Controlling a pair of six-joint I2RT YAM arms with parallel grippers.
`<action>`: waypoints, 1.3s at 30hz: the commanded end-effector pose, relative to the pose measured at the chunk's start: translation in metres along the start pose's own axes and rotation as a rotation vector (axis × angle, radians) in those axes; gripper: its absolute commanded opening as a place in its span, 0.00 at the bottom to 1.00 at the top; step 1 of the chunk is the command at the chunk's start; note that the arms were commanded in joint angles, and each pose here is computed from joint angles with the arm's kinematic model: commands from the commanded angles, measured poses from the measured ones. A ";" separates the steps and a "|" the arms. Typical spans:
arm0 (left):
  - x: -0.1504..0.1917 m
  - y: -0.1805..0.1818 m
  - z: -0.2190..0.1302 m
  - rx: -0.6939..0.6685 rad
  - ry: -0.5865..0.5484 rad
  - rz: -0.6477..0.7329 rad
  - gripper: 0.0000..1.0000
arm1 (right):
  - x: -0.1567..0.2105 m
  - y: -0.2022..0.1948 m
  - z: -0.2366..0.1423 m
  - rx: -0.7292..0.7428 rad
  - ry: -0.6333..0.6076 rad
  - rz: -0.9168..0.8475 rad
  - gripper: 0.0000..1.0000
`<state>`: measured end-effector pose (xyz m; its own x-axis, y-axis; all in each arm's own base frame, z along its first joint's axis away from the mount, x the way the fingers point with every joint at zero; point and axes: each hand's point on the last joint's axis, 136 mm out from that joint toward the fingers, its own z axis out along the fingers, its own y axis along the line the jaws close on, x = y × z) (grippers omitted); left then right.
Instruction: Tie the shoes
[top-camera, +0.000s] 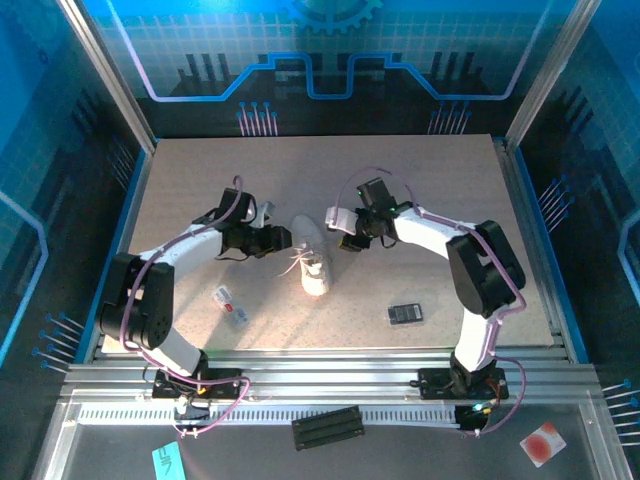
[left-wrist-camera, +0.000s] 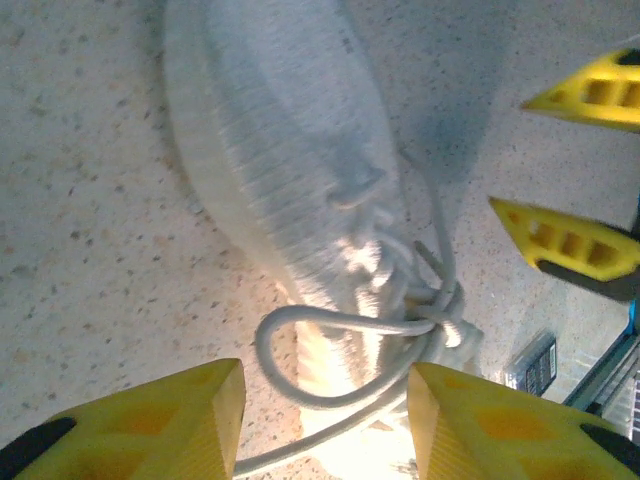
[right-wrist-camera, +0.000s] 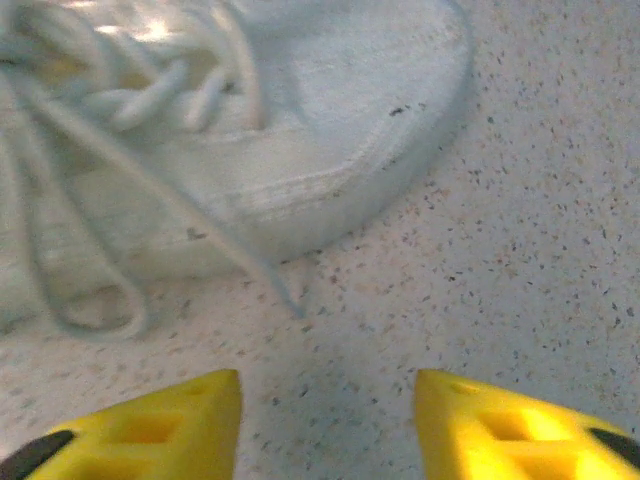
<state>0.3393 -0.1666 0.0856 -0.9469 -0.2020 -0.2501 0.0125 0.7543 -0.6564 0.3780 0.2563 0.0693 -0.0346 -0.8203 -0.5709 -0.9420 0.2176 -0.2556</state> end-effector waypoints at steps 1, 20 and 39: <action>-0.005 -0.003 -0.007 0.049 -0.048 -0.048 0.48 | -0.007 0.004 -0.024 0.015 -0.083 0.097 0.52; -0.005 -0.003 0.012 0.200 -0.042 -0.147 0.47 | -0.040 0.034 -0.017 -0.322 -0.217 0.946 0.35; 0.001 -0.007 0.003 0.219 -0.010 -0.096 0.47 | -0.023 0.029 -0.034 -0.246 -0.139 0.689 0.37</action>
<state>0.3399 -0.1757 0.0767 -0.9390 -0.3052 -0.1587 -0.0525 0.5830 -0.8108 0.3414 0.2705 0.0808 -0.7962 -0.2870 -0.5326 -0.5891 0.5683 0.5745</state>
